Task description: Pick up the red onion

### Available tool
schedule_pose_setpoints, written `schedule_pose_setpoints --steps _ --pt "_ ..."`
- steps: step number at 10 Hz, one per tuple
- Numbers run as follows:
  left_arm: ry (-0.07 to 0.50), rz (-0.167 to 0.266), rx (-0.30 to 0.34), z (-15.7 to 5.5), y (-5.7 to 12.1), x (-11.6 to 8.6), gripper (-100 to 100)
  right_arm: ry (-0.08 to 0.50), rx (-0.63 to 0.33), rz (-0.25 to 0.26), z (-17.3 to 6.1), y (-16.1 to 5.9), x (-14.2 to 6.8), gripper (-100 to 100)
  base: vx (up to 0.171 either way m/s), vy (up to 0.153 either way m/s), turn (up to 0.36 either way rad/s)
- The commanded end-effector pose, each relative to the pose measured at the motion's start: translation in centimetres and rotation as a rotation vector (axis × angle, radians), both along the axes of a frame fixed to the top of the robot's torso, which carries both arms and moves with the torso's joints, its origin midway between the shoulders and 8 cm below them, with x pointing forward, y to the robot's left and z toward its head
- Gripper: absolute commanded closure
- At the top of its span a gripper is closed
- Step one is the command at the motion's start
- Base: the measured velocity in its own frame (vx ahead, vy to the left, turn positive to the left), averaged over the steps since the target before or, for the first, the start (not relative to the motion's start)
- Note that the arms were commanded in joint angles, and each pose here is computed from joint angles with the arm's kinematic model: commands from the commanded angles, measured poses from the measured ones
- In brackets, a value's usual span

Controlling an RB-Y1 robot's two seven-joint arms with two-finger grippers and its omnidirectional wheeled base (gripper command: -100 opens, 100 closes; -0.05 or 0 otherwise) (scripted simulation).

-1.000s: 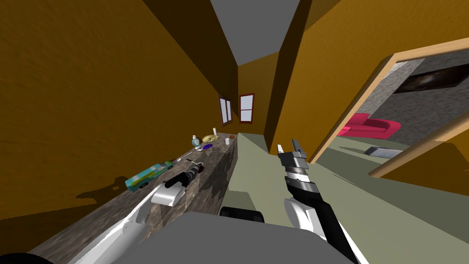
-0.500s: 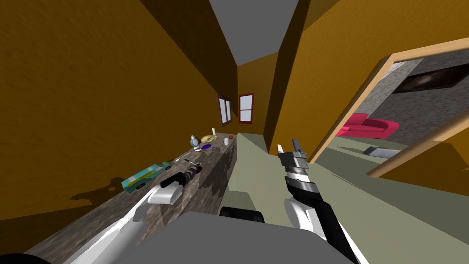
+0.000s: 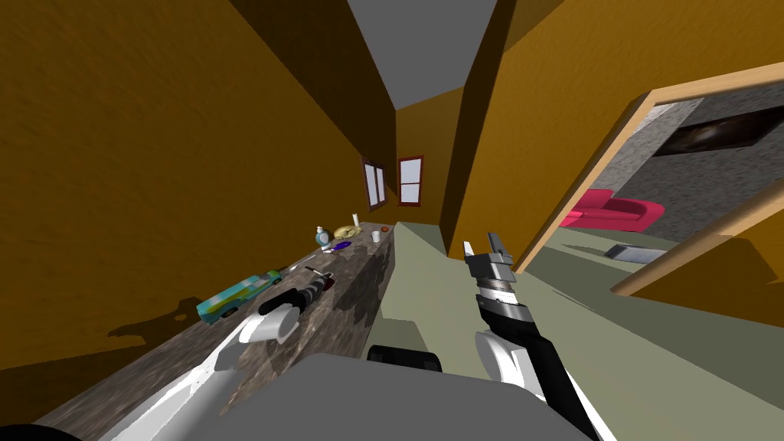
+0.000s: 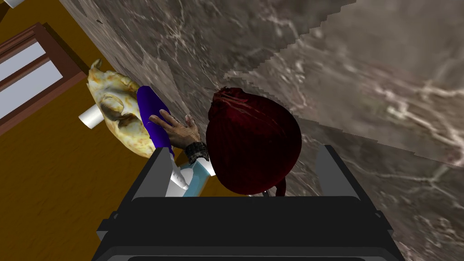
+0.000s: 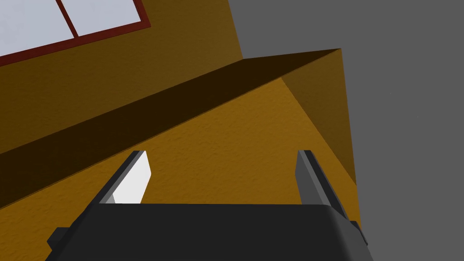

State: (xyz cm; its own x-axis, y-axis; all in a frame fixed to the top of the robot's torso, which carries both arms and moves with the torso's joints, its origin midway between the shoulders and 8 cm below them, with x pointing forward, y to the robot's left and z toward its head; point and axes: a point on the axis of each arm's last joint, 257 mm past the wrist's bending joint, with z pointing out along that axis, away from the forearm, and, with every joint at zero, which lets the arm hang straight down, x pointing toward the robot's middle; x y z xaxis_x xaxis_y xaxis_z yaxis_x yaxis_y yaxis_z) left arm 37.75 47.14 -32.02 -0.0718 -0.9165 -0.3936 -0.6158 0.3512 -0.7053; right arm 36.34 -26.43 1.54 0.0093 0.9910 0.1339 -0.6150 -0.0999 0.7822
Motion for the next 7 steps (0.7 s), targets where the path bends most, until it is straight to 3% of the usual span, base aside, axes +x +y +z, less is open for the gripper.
schedule_pose_setpoints --steps 1,2,4,5,7 --pt "-0.001 -0.008 0.011 0.03 0.42 0.03 -100 0.0 0.0 0.0 0.0 0.0 0.0 0 0.01 -0.035 -0.002" --pt "-0.012 0.009 -0.004 0.04 1.38 -0.07 -100 0.0 0.0 0.0 0.0 0.0 0.0 0 0.011 -0.041 -0.007" --pt "-0.008 0.001 0.002 0.07 1.24 0.01 -100 0.0 0.0 0.0 0.0 0.0 0.0 0 0.004 -0.024 -0.001" --pt "-0.008 -0.001 0.006 0.07 1.26 0.0 100 0.0 0.0 0.0 0.0 0.0 0.0 0 -0.002 -0.003 0.012" --pt "-0.008 -0.001 0.005 0.06 1.26 0.0 100 0.0 0.0 0.0 0.0 0.0 0.0 0 0.0 0.0 0.0"
